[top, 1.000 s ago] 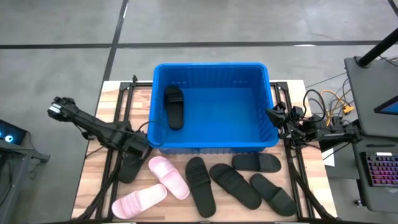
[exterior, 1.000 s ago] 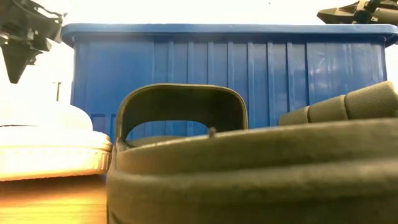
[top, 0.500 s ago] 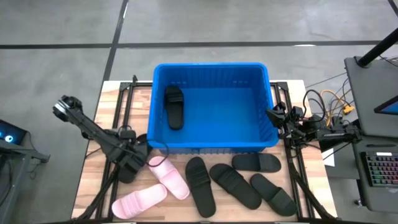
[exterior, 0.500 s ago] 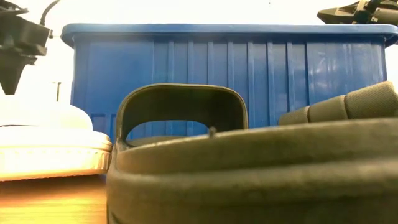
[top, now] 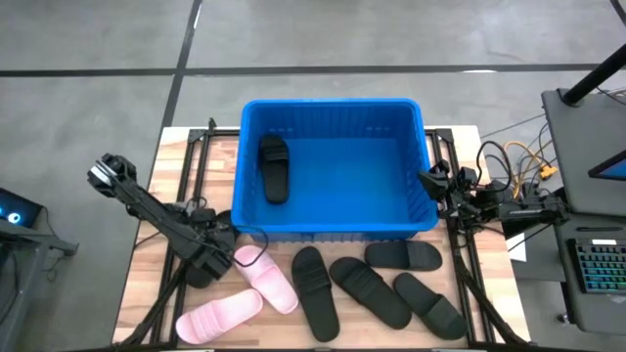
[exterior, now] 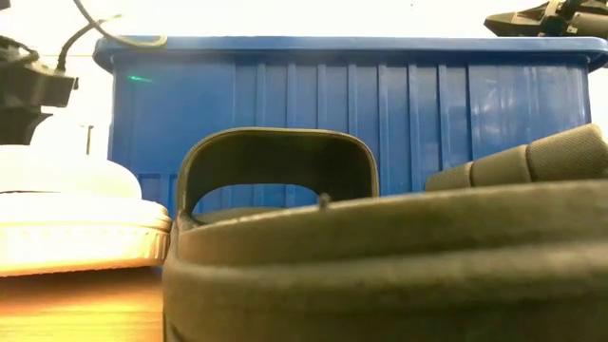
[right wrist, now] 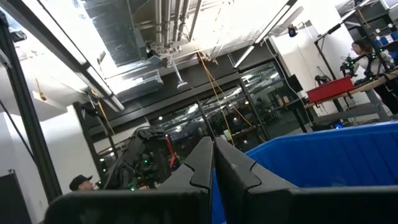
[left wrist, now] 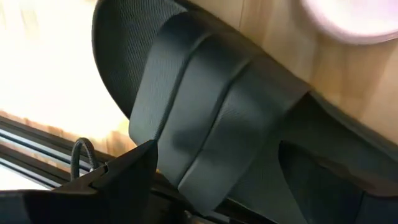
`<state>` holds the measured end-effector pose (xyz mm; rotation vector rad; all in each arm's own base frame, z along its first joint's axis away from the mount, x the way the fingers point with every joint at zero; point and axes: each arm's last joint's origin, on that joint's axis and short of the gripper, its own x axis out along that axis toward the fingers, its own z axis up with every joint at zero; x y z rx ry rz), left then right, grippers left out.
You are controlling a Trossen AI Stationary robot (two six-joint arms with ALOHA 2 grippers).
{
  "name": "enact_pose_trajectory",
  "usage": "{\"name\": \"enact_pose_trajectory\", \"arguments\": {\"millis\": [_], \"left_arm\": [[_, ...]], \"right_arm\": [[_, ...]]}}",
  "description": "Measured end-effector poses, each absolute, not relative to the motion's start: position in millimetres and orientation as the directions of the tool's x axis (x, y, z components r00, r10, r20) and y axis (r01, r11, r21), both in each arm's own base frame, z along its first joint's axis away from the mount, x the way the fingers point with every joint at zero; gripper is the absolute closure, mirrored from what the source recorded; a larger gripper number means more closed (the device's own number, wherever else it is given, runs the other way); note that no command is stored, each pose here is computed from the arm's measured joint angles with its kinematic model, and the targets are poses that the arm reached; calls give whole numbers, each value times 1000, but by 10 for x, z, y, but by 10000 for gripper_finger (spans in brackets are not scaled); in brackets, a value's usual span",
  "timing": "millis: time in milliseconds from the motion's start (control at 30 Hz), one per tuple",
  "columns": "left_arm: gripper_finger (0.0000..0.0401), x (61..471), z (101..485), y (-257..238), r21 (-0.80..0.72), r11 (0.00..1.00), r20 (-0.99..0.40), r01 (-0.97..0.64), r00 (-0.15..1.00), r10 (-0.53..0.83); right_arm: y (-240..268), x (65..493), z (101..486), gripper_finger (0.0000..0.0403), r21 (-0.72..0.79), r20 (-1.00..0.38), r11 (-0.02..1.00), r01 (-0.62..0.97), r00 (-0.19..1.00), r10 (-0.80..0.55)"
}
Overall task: Pick and place slides into bin
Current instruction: Put the black slide into the blue bin
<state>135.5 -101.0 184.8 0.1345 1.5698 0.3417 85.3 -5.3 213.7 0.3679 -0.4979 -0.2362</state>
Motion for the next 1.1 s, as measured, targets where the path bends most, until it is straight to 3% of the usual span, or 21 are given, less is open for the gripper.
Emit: {"name": "enact_pose_trajectory", "arguments": {"millis": [267, 367, 567, 833, 1100], "left_arm": [[86, 1357, 1635, -1005, 338, 934, -941, -117, -42, 335], [103, 1367, 1623, -1010, 348, 931, -938, -114, -42, 345], [190, 1358, 1628, -988, 361, 926, -932, -107, -17, 362], [376, 1341, 1633, -982, 355, 934, -935, -41, -40, 353], [397, 1310, 1767, -1012, 241, 970, -959, 25, -148, 242]], "right_arm": [[-52, 854, 2135, 394, 387, 418, 912, 138, 855, -307], [-52, 854, 2135, 394, 387, 418, 912, 139, 855, -308], [-53, 854, 2134, 394, 387, 419, 911, 139, 854, -308], [-53, 854, 2135, 394, 387, 419, 911, 140, 854, -309], [-53, 853, 2135, 394, 388, 419, 911, 140, 853, -310]]}}
